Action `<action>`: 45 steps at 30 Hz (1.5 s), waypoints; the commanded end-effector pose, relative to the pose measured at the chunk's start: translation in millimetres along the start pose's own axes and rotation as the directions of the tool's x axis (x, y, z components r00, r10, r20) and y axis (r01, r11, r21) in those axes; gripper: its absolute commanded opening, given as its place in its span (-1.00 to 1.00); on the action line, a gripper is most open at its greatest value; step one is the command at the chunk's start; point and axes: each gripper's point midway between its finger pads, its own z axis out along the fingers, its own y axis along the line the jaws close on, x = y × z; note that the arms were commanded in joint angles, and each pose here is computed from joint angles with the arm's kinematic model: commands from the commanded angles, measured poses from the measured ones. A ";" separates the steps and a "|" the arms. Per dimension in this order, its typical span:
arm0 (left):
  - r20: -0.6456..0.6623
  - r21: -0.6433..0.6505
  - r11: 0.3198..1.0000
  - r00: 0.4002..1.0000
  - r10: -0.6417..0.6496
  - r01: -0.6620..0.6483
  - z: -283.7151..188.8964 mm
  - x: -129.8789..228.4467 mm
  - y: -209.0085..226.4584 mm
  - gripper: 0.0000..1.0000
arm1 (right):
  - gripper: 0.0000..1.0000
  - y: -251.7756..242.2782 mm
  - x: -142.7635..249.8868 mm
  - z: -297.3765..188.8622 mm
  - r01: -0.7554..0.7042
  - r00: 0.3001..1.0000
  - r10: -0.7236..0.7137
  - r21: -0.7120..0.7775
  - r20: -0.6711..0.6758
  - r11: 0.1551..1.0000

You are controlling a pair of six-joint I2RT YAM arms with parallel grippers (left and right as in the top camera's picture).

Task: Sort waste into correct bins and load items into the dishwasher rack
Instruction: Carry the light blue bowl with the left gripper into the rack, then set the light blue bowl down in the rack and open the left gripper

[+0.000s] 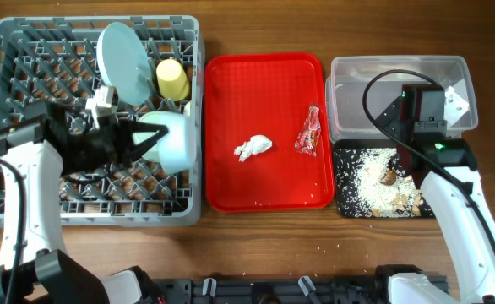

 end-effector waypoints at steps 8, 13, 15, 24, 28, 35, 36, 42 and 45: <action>0.055 -0.112 0.992 0.997 -0.050 0.056 -19.9 21.4 76.0 -0.92 | 1.00 0.1 -0.9 2.3 -0.013 1.000 0.013 0.005 -0.002 1.000; 0.172 -0.116 0.991 0.984 -0.040 0.061 -43.6 3.0 94.2 -0.92 | 1.00 0.1 -0.9 2.3 -0.013 1.000 0.013 0.005 -0.002 1.000; 0.200 -0.136 0.989 0.979 -0.037 0.065 -52.2 -1.7 101.7 -0.92 | 1.00 0.1 -0.9 2.3 -0.013 1.000 0.013 0.005 -0.002 1.000; 0.326 -0.157 0.986 0.945 -0.008 0.062 -81.2 -23.3 112.0 0.59 | 1.00 0.0 -0.9 2.3 -0.012 1.000 0.012 0.006 -0.003 1.000; 0.357 -0.128 0.984 0.931 -0.070 0.123 -86.7 -32.6 105.1 0.48 | 1.00 0.1 -0.9 2.3 -0.013 1.000 0.013 0.005 -0.002 1.000; 0.336 -0.176 0.984 0.941 0.049 0.012 -78.4 -17.5 59.8 -0.70 | 1.00 0.1 -0.9 2.3 -0.012 1.000 0.012 0.005 -0.002 1.000; 0.315 -0.219 0.976 0.946 0.075 -0.004 -74.2 -11.1 58.9 -0.92 | 1.00 0.1 -0.9 2.3 -0.013 1.000 0.013 0.005 -0.002 1.000; 0.174 -0.499 0.864 0.985 0.024 0.067 -49.9 26.7 82.7 -0.92 | 1.00 0.1 -0.9 2.3 -0.013 1.000 0.013 0.005 -0.002 1.000; 0.172 -0.702 0.696 0.984 -0.038 0.149 -62.1 37.5 115.9 -0.92 | 1.00 0.0 -0.9 2.3 -0.012 1.000 0.012 0.006 -0.003 1.000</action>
